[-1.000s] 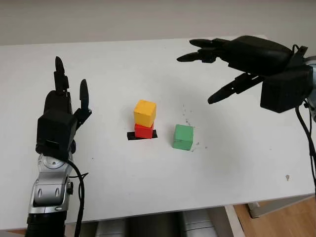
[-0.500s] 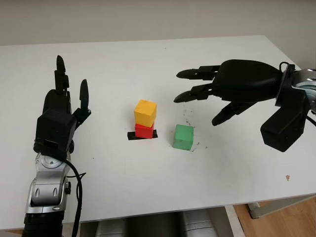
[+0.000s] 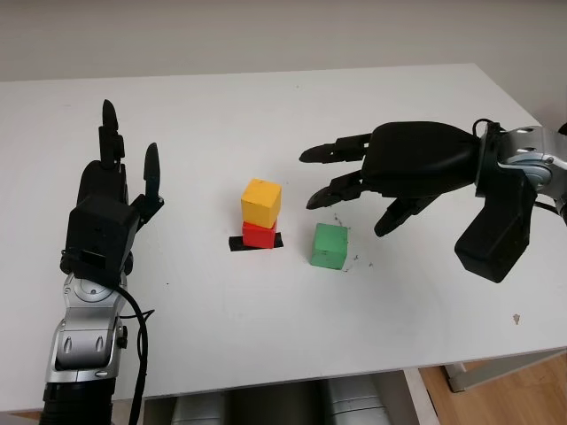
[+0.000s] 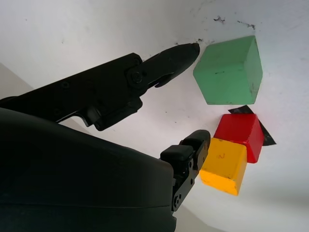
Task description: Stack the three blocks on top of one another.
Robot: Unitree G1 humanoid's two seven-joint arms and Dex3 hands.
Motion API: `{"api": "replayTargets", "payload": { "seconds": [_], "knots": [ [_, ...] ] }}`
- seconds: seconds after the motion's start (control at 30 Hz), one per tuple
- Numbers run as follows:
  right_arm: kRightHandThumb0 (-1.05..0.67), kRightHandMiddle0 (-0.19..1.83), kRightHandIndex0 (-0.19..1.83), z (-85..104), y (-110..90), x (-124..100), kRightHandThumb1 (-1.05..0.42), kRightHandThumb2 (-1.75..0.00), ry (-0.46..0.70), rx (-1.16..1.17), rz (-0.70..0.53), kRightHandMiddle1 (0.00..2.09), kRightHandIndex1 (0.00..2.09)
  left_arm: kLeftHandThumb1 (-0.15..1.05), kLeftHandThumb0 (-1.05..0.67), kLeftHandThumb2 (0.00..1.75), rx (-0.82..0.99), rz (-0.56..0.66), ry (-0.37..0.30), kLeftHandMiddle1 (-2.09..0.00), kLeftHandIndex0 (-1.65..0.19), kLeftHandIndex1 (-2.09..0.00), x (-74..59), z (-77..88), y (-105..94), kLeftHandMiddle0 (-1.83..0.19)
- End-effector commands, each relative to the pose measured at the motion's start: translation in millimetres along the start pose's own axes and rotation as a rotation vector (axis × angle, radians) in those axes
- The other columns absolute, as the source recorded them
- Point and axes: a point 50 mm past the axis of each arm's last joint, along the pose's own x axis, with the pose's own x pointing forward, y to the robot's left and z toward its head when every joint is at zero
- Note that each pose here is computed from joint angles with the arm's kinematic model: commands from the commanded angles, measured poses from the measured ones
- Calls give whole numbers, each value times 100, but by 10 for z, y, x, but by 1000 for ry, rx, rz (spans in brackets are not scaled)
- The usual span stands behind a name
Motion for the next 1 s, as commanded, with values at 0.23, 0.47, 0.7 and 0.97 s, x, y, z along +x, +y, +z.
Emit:
{"api": "replayTargets", "payload": {
  "seconds": [0.23, 0.47, 0.7, 0.97],
  "knots": [
    [-63, 52, 14, 5, -24, 123, -86, -5, -27, 15, -28, 19, 6, 105, -81, 73, 9, 1, -29, -6, 15, -6, 15, 66, 5, 17],
    [-66, 53, 16, 35, 35, 200, -86, -5, -44, 21, -17, 21, 6, 105, -81, 72, 0, 2, -25, -5, 16, -6, 3, 71, 0, 18],
    [-66, 55, 16, 52, 97, 214, -86, -5, -58, -3, 0, 23, 6, 105, -81, 72, -1, 4, -22, -5, 16, -5, -4, 67, 7, 18],
    [-65, 54, 16, 87, 166, 232, -87, -6, -80, -29, 11, 26, 6, 105, -81, 73, -3, 0, -21, -5, 16, -5, 0, 70, 0, 17]
  ]
}}
